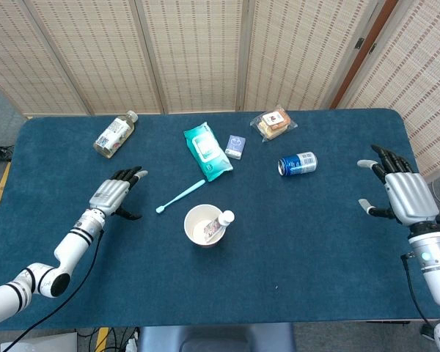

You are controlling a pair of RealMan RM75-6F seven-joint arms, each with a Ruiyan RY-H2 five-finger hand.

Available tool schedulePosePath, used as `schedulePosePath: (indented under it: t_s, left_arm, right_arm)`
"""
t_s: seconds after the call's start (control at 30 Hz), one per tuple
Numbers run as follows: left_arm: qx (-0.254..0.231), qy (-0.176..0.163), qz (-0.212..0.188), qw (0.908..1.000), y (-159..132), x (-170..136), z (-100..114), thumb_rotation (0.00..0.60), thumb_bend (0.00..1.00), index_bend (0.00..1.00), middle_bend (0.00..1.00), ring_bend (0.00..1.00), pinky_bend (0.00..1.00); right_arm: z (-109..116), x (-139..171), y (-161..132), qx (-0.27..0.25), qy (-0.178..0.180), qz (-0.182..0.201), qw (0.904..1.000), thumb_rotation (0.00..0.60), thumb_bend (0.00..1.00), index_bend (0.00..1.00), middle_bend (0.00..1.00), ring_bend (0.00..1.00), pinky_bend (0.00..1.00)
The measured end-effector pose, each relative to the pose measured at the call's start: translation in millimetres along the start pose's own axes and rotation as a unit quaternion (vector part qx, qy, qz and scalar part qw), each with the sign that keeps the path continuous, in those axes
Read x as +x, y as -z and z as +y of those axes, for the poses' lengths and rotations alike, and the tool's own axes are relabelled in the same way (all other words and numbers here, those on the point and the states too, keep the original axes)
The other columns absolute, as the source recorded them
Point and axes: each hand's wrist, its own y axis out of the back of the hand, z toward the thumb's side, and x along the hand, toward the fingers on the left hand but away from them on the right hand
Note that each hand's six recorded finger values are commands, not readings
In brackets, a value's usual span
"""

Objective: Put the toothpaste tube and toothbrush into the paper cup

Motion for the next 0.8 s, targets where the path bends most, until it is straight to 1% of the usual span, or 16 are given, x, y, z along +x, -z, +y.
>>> schedulePosePath:
  t_s: [0.3, 0.53, 0.8]
  left_arm:
    - [-0.005, 0.012, -0.009, 0.9999, -6.9, 11.8, -8.2, 0.600, 0.06, 0.03, 0.00, 0.00, 0.00]
    - [-0.016, 0.016, -0.011, 0.9997, -8.6, 17.5, -10.5, 0.600, 0.06, 0.03, 0.00, 0.00, 0.00]
    - [-0.018, 0.018, -0.016, 0.9996, -10.4, 22.5, -11.7, 0.600, 0.06, 0.03, 0.00, 0.00, 0.00]
  right_arm:
    - [-5.3, -3.8, 6.8, -0.005, -0.008, -0.005, 0.9999, 0.600, 0.18, 0.25, 0.03, 0.00, 0.12]
    - [-8.7, -7.3, 8.3, -0.009, -0.012, -0.006, 0.9999, 0.600, 0.18, 0.25, 0.03, 0.00, 0.11]
    - [-12.5, -10.4, 10.7, -0.013, -0.018, -0.009, 0.9997, 0.600, 0.18, 0.25, 0.03, 0.00, 0.11]
